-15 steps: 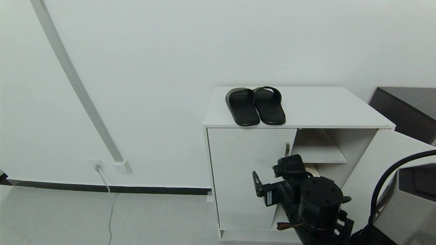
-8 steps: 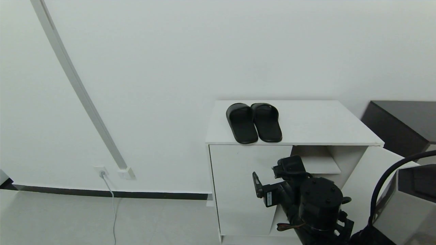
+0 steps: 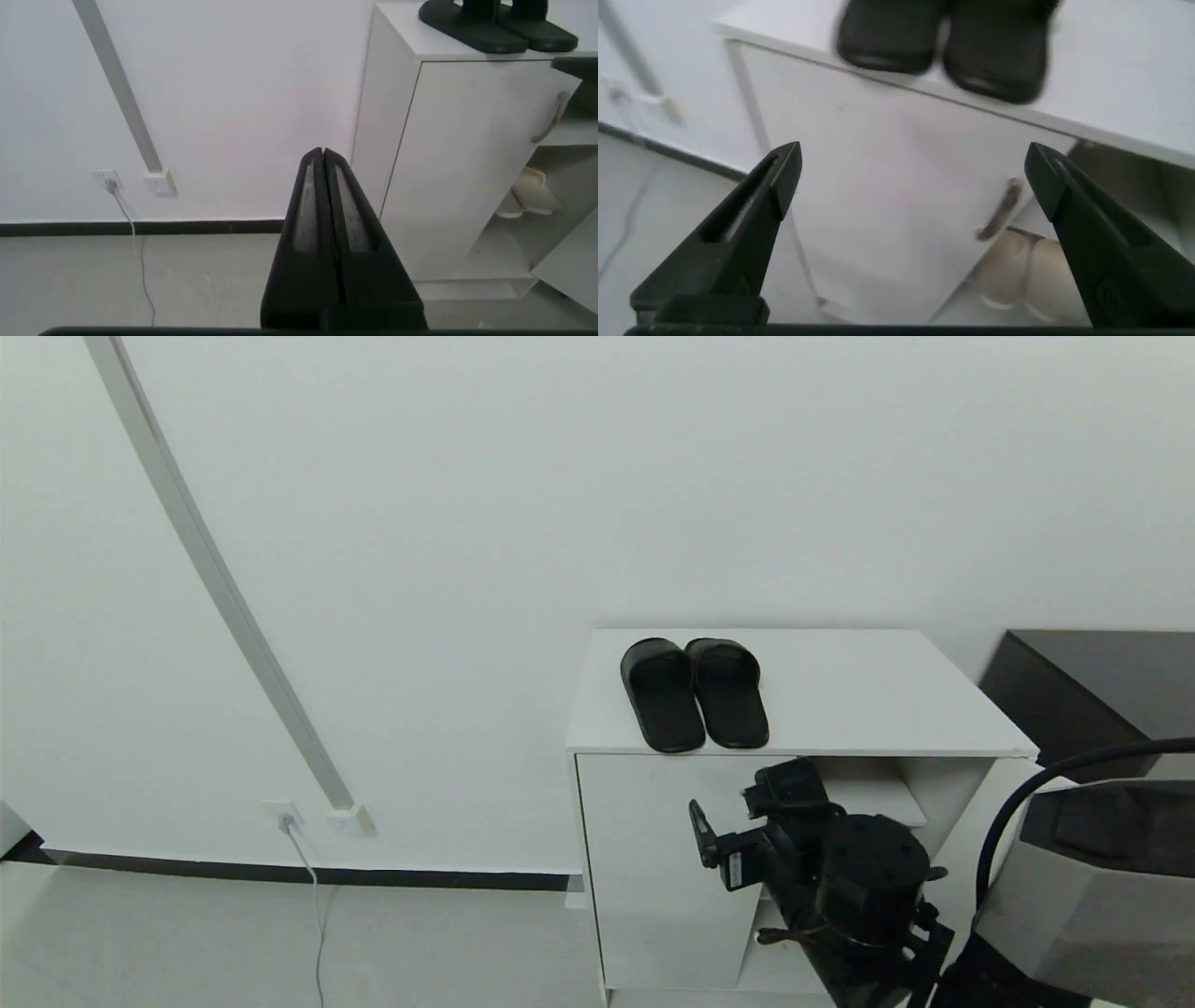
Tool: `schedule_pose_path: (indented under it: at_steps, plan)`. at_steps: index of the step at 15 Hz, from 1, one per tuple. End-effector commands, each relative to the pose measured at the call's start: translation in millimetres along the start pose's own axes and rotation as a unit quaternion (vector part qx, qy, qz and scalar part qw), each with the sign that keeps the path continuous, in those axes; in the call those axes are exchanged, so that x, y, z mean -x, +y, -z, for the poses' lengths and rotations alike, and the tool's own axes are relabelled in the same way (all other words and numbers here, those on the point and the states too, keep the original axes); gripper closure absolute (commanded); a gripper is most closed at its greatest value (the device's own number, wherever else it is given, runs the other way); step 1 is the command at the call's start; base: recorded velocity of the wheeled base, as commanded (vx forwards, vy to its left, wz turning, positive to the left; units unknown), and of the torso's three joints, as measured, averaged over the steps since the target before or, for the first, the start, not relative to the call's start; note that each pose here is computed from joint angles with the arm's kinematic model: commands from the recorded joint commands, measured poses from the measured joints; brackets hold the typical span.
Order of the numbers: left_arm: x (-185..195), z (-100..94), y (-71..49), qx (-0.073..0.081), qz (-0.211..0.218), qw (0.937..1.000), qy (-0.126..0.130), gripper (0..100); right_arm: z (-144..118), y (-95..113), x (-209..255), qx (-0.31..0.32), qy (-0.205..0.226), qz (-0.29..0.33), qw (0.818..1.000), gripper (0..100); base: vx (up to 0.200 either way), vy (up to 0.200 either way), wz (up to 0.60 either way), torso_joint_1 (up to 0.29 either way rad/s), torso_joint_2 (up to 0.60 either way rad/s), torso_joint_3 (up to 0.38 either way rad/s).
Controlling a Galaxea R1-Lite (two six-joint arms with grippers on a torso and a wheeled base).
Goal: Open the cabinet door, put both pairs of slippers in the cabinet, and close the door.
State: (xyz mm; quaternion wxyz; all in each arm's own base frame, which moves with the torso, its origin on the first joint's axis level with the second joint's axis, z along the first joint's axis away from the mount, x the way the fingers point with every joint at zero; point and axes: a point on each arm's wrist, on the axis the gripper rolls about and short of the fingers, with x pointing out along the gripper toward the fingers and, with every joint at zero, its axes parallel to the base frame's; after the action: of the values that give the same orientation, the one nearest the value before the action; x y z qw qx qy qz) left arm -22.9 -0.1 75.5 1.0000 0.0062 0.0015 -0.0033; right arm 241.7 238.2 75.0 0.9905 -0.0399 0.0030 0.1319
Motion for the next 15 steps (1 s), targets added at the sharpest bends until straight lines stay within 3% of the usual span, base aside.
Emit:
schedule_pose_path:
  at_steps: [1,2,4,7,11,15]
  plan:
    - [0,0.0,0.0,-0.001,0.0,1.0,0.001,100,-25,-5,-29,-0.01,-0.009,0.024,1.0,0,0.0,0.0,0.0,0.0,0.0,0.0]
    - [0,0.0,0.0,-0.001,0.0,1.0,0.001,100,-32,-5,-32,-0.014,-0.008,0.026,1.0,0,0.0,0.0,0.0,0.0,0.0,0.0]
    - [0,0.0,0.0,-0.001,0.0,1.0,0.001,100,-84,-4,-45,-0.057,0.024,0.027,0.998,0,0.0,0.0,0.0,0.0,0.0,0.0]
    - [0,0.0,0.0,0.0,0.0,1.0,0.0,100,-114,-2,-50,-0.103,0.08,0.033,0.991,0,0.0,0.0,0.0,0.0,0.0,0.0]
    - [0,0.0,0.0,-0.001,0.001,1.0,0.001,100,-113,-1,-53,-0.113,0.115,0.039,0.986,0,0.0,0.0,0.0,0.0,0.0,0.0]
    - [0,-0.4,0.0,-0.001,0.001,1.0,0.0,100,-92,3,-56,-0.114,0.137,0.049,0.983,0,0.2,0.0,0.0,-0.005,0.0,0.005]
